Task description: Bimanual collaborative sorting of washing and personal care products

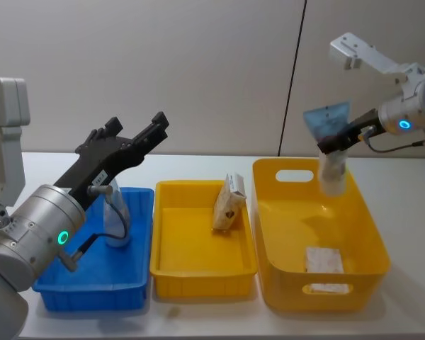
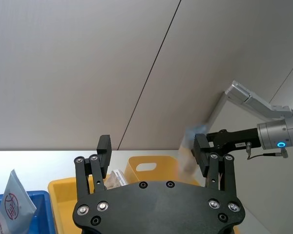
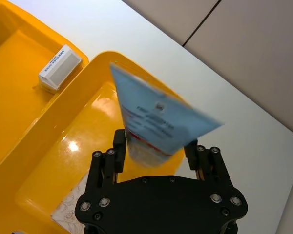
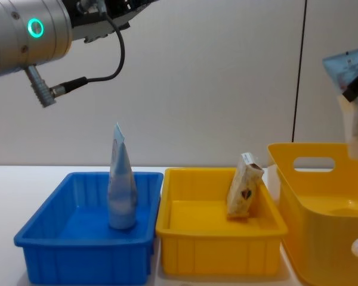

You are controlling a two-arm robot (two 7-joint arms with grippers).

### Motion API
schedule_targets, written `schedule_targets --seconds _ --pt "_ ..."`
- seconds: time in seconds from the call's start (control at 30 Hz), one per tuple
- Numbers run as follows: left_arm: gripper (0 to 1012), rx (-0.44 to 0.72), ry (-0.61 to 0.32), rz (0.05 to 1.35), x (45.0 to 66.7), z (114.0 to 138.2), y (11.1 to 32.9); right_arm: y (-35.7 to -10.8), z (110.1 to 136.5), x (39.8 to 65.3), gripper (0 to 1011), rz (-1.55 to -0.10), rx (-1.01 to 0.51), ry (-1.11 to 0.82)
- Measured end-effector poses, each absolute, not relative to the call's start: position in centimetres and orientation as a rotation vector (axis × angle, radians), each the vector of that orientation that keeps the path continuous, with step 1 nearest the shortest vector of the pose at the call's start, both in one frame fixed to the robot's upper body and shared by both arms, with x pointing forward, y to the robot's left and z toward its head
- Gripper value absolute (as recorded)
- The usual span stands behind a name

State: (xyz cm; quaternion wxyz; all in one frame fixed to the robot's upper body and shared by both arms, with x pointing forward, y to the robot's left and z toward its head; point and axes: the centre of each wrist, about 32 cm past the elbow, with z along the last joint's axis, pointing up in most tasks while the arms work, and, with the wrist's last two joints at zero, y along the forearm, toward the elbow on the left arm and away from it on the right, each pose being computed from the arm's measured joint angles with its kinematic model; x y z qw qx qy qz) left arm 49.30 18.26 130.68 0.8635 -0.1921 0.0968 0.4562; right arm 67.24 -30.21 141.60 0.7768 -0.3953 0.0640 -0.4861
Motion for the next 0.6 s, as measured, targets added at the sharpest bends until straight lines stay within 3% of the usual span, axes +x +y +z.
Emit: schedule_targets --seconds 0.2,0.37,0.6 --pt "1001 -0.403 0.203 0.956 49.3 130.69 18.26 -30.18 141.61 67.22 872 -1.051 -0.856 0.139" --pt "1001 -0.403 0.203 0.956 49.3 130.69 18.26 -30.17 141.6 67.22 981 -1.051 -0.857 0.14" --pt "1001 -0.403 0.203 0.956 49.3 130.69 18.27 -30.16 141.59 67.21 1002 -1.051 -0.858 0.141"
